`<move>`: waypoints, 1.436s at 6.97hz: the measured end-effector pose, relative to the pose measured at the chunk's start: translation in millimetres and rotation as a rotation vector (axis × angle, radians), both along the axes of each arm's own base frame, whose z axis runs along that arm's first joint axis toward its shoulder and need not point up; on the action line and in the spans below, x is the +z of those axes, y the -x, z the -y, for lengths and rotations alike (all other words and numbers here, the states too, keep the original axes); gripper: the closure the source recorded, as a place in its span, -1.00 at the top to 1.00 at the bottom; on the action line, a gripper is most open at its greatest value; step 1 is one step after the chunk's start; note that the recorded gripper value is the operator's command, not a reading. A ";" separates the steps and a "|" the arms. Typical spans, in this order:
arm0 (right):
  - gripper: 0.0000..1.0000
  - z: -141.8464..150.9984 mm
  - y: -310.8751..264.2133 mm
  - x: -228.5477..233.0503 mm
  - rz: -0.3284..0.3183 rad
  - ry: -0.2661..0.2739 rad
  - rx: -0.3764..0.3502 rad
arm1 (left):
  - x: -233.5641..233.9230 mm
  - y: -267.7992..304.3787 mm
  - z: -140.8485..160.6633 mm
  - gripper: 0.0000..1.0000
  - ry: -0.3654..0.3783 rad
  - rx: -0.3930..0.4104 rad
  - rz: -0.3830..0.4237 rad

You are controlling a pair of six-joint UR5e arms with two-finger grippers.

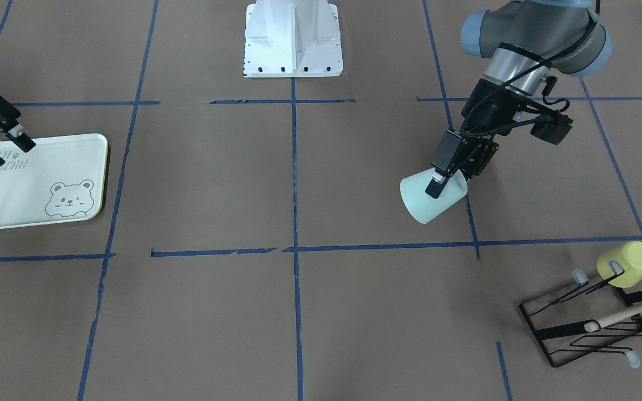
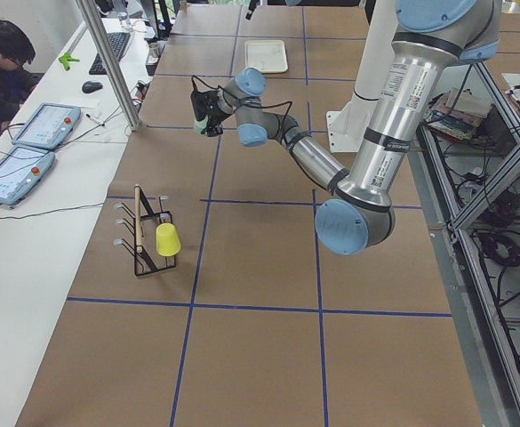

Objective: Left arm grabs green cup and hands to right arm on tray

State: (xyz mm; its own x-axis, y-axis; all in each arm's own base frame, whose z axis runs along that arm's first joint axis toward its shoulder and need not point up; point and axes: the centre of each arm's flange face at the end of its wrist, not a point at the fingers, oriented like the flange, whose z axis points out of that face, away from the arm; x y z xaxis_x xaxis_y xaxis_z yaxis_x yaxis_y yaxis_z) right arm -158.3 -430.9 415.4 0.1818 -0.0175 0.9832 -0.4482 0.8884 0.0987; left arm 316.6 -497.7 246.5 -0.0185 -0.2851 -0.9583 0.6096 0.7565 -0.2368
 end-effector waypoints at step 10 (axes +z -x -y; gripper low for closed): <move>1.00 -91.2 198.8 -154.5 0.946 0.008 -0.166 | -44.8 -71.1 -105.4 -0.06 -0.118 0.250 -0.564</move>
State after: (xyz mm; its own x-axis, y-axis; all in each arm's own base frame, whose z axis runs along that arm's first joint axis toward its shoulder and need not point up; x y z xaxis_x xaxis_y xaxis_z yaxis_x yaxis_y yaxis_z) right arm -357.1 -339.7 261.0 -0.6912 0.0358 0.7218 -0.2076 0.9468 -0.2457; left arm 387.8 -392.3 201.6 -0.4768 -0.2389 -0.8459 0.2170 0.9006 -0.3766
